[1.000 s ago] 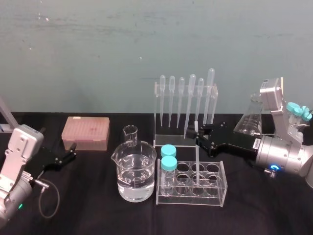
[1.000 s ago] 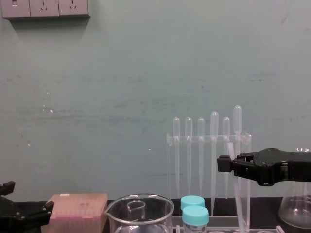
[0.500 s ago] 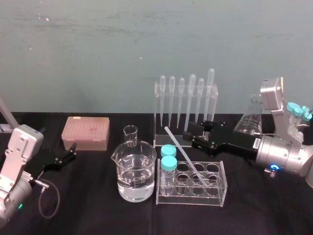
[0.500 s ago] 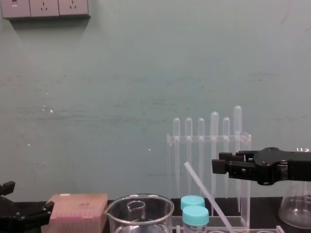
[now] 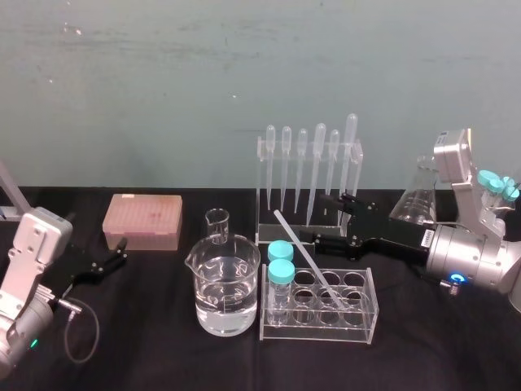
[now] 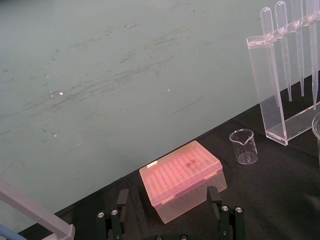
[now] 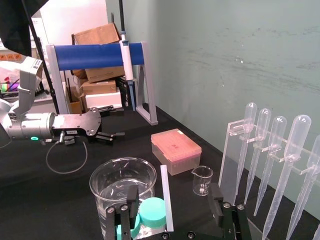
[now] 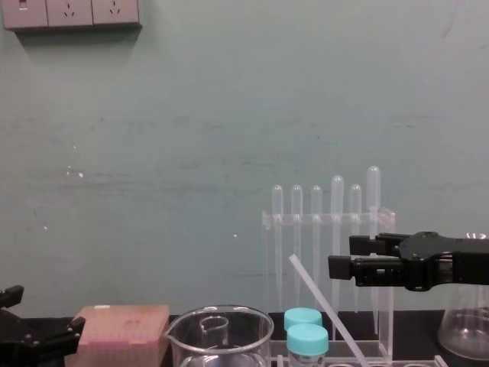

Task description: Pick up the stirring rod with one hand, then place it down.

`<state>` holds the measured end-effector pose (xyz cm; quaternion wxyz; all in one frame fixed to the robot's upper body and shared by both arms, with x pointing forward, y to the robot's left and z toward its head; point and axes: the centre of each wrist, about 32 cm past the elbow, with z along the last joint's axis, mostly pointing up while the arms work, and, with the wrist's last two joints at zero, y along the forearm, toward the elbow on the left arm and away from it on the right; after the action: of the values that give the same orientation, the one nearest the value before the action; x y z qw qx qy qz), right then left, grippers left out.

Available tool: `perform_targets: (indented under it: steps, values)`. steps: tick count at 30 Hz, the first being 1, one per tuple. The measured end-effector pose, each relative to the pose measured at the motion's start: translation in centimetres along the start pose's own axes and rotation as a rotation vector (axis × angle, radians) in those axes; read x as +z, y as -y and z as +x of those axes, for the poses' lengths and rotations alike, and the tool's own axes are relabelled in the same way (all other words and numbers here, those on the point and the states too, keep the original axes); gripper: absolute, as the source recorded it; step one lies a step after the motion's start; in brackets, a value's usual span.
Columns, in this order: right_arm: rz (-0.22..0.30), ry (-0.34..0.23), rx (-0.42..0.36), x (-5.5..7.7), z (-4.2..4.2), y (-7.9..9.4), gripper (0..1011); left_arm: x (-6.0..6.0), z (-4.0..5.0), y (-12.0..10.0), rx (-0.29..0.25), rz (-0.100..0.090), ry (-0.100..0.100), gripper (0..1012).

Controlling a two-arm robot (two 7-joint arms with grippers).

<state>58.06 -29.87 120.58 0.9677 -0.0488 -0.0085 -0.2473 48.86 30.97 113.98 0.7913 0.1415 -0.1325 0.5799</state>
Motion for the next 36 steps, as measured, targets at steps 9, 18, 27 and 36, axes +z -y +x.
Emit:
perform_targets:
  steps: [9, 18, 27, 36]
  values:
    - [0.0, -0.004, -0.007, 0.0, -0.28, 0.3, 1003, 0.0, 0.0, 0.0, 0.0, 0.0, 0.0, 1000]
    - [-0.006, 0.005, -0.266, -0.6, -2.99, 3.7, 1003, 0.0, 0.0, 0.0, 0.0, 0.0, 0.0, 1000]
    - [0.003, -0.007, -0.684, -3.4, -6.58, 6.0, 1003, 0.0, 0.0, 0.0, 0.0, 0.0, 0.0, 1000]
    - [-0.034, -0.05, -0.825, -6.5, -7.69, 5.4, 1003, 0.0, 0.0, 0.0, 0.0, 0.0, 0.0, 1000]
